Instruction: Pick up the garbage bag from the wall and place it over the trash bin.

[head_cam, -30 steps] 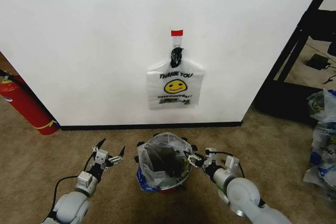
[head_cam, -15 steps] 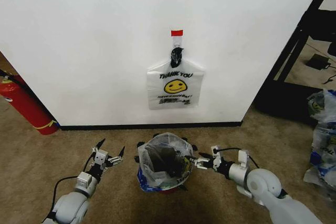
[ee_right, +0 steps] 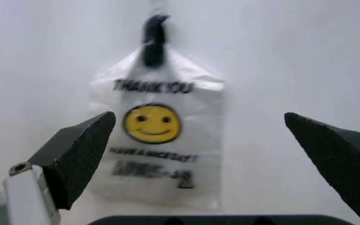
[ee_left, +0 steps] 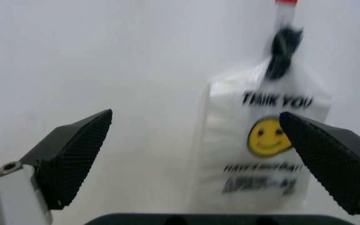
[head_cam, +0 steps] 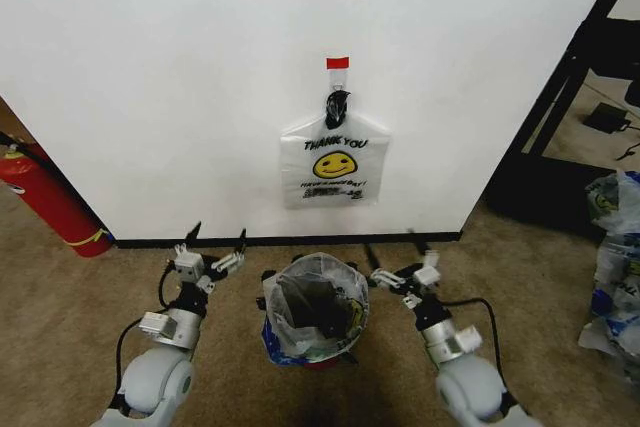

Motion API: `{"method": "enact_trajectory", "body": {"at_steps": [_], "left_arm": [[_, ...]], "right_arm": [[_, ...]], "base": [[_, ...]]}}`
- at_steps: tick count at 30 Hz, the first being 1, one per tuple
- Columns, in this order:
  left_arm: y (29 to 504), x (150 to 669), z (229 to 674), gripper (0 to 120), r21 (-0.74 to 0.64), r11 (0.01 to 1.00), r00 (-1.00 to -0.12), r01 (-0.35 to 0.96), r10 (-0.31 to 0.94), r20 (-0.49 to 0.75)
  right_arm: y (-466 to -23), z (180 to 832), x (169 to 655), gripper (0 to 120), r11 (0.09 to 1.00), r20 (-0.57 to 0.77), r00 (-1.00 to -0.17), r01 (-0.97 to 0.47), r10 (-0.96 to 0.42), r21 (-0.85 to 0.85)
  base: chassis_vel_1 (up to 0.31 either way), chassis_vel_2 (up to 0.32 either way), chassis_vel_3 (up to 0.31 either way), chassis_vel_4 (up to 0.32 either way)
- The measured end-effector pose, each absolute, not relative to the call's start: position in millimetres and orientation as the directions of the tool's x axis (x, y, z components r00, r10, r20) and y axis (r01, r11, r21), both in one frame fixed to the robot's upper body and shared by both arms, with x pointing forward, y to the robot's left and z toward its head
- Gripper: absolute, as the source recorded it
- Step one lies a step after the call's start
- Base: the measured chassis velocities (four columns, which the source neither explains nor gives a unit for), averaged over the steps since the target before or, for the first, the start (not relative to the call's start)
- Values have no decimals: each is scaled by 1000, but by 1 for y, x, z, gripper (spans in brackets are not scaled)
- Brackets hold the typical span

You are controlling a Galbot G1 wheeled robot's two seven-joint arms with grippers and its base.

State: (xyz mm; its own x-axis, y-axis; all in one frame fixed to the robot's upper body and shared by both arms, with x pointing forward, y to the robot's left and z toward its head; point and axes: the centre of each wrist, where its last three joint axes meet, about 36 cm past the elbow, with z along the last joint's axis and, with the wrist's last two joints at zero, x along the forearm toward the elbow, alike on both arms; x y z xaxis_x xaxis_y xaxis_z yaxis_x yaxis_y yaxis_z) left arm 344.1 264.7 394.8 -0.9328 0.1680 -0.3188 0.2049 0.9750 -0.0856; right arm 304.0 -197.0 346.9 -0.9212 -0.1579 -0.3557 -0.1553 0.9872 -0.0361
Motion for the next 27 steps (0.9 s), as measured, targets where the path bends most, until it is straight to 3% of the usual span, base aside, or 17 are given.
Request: {"method": "enact_trajectory", "body": {"at_steps": [10, 27], "left_arm": [[262, 334, 417, 100, -92, 974, -935, 207, 169, -313], [263, 334, 416, 100, -86, 975, -937, 205, 169, -306]], "right_arm": [[-176, 395, 283, 100, 998, -311, -949, 54, 59, 24], [-177, 396, 284, 100, 997, -303, -950, 64, 71, 34]], "base": [[0, 0, 0, 0], [0, 0, 0, 0]]}}
